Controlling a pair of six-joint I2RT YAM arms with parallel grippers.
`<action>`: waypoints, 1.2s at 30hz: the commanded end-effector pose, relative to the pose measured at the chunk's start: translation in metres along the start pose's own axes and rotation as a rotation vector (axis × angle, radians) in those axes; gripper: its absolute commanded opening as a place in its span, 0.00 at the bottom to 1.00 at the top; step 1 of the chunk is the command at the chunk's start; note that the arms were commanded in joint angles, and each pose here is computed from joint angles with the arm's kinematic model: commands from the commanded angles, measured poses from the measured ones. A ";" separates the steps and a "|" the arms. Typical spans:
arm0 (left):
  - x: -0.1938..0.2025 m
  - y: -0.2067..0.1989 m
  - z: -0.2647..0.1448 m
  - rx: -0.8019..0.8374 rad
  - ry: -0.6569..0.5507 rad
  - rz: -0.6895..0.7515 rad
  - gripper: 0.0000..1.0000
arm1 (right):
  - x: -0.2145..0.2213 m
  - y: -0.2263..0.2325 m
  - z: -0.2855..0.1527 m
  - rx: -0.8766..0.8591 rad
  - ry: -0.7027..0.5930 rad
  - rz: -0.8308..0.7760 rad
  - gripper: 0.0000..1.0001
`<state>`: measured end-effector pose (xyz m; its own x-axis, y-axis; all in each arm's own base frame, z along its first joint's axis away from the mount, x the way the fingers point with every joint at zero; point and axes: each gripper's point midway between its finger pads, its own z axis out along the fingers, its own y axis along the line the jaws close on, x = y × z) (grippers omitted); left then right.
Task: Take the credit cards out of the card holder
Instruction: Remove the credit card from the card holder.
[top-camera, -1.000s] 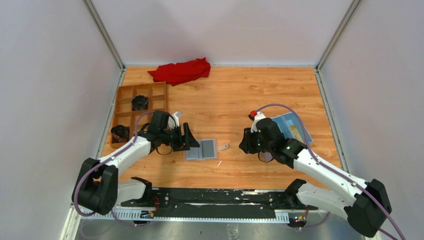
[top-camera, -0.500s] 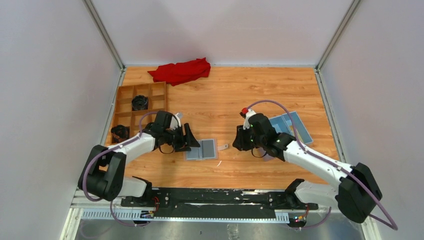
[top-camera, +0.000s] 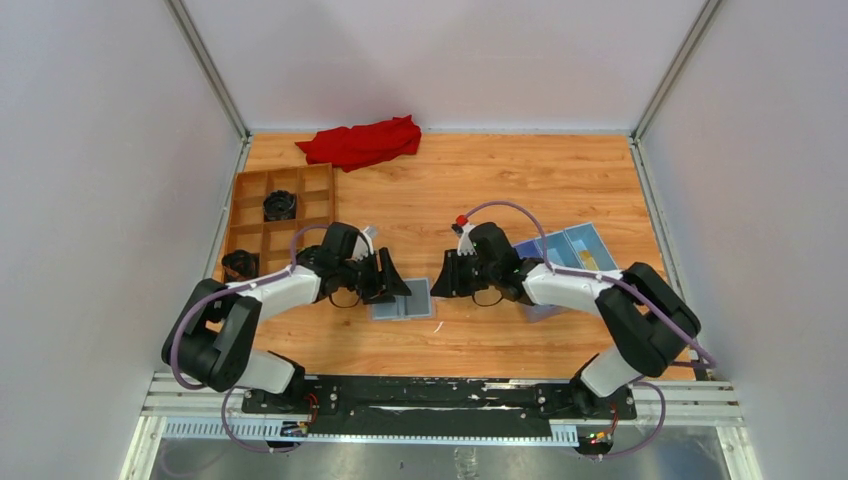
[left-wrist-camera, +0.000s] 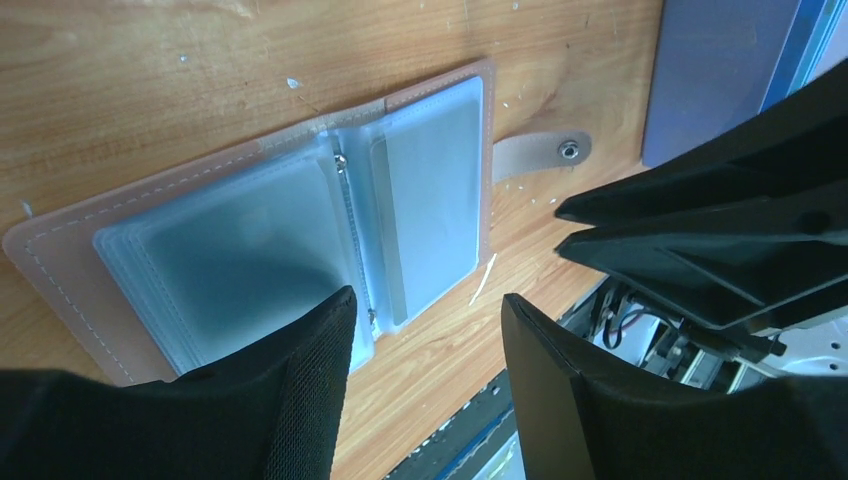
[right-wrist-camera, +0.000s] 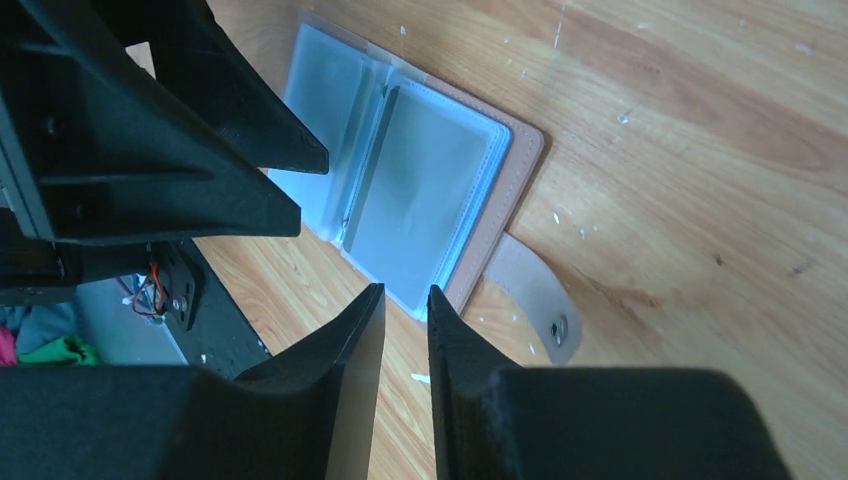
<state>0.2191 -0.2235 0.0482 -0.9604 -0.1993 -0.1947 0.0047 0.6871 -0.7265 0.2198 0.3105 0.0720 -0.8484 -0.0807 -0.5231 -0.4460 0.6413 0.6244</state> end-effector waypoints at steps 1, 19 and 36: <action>-0.013 -0.009 0.000 0.015 -0.042 0.023 0.58 | -0.009 0.012 0.016 -0.066 -0.017 0.036 0.26; -0.012 0.001 0.009 -0.014 -0.018 0.012 0.58 | 0.022 -0.009 0.045 -0.070 0.068 0.117 0.41; -0.010 -0.002 0.006 0.003 -0.015 0.019 0.58 | -0.001 0.054 0.039 -0.414 -0.004 0.191 0.36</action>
<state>0.2296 -0.2248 0.0409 -0.9583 -0.2092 -0.1948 -0.0067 0.6977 -0.7163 0.2156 0.3580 0.0527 -0.9349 0.0136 -0.3548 -0.3159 0.4240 0.8488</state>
